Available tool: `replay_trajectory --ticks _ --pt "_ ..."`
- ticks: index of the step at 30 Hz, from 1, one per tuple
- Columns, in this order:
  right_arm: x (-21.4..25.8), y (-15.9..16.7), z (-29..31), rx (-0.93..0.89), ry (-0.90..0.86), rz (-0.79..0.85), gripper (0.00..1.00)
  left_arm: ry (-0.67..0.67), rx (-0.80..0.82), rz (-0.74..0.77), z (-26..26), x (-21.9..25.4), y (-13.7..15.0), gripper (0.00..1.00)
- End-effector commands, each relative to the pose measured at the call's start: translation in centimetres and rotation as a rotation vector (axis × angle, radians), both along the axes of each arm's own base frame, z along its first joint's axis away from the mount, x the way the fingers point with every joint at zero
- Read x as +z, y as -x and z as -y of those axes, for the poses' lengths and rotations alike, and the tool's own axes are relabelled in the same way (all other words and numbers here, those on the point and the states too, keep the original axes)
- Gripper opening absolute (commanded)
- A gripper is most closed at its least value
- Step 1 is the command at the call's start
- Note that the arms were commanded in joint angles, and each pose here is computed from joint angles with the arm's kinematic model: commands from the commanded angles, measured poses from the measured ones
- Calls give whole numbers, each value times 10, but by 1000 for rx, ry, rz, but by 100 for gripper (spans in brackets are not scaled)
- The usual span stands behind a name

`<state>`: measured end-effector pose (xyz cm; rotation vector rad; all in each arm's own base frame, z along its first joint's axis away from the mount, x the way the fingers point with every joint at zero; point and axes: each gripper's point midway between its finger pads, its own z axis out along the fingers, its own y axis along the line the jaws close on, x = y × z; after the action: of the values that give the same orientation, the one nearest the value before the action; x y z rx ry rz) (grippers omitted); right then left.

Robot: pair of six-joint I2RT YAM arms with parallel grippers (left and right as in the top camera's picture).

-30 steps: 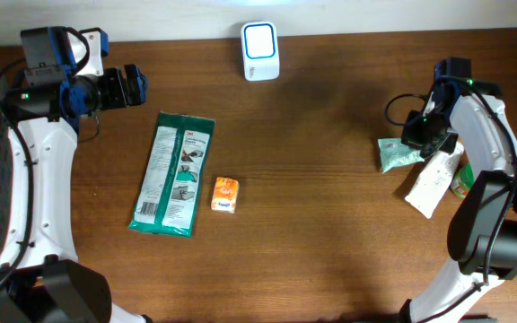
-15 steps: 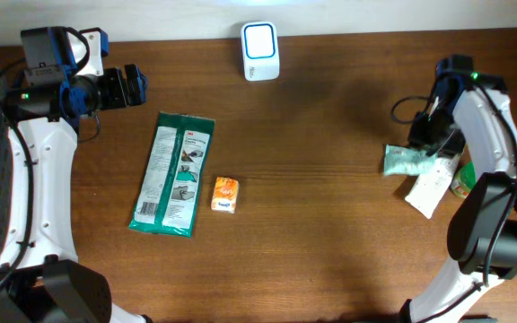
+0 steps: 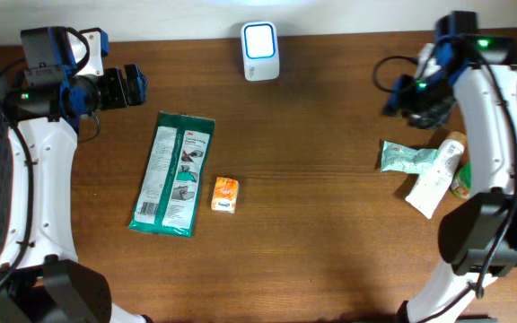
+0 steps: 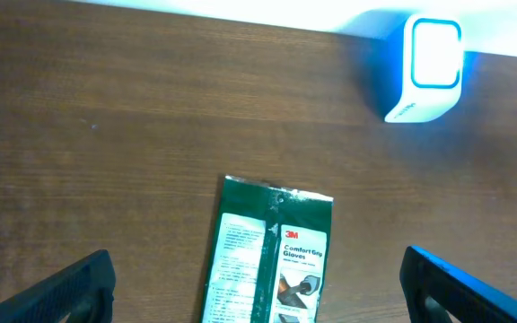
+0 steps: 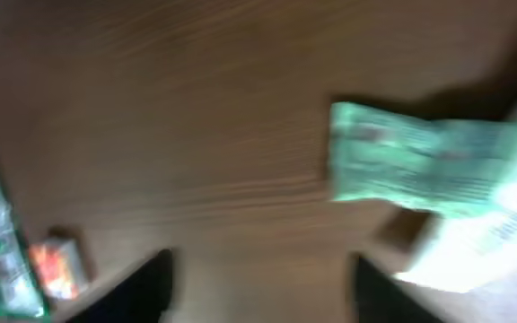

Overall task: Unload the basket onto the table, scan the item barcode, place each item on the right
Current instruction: 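Move right gripper left over the orange tissue pack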

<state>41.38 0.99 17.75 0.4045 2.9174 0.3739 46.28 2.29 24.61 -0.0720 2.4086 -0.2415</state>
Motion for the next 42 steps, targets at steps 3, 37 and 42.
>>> replay_trajectory --ticks 3,37,42 --pt "-16 5 -88 150 -117 -4 80 1 -10 31 2 12 -1 99" --pt "-133 86 -313 215 -236 -63 49 1 -10 31 2 12 -1 99" --pt "-140 100 -318 216 -224 -95 43 1 -10 31 2 12 -1 99"
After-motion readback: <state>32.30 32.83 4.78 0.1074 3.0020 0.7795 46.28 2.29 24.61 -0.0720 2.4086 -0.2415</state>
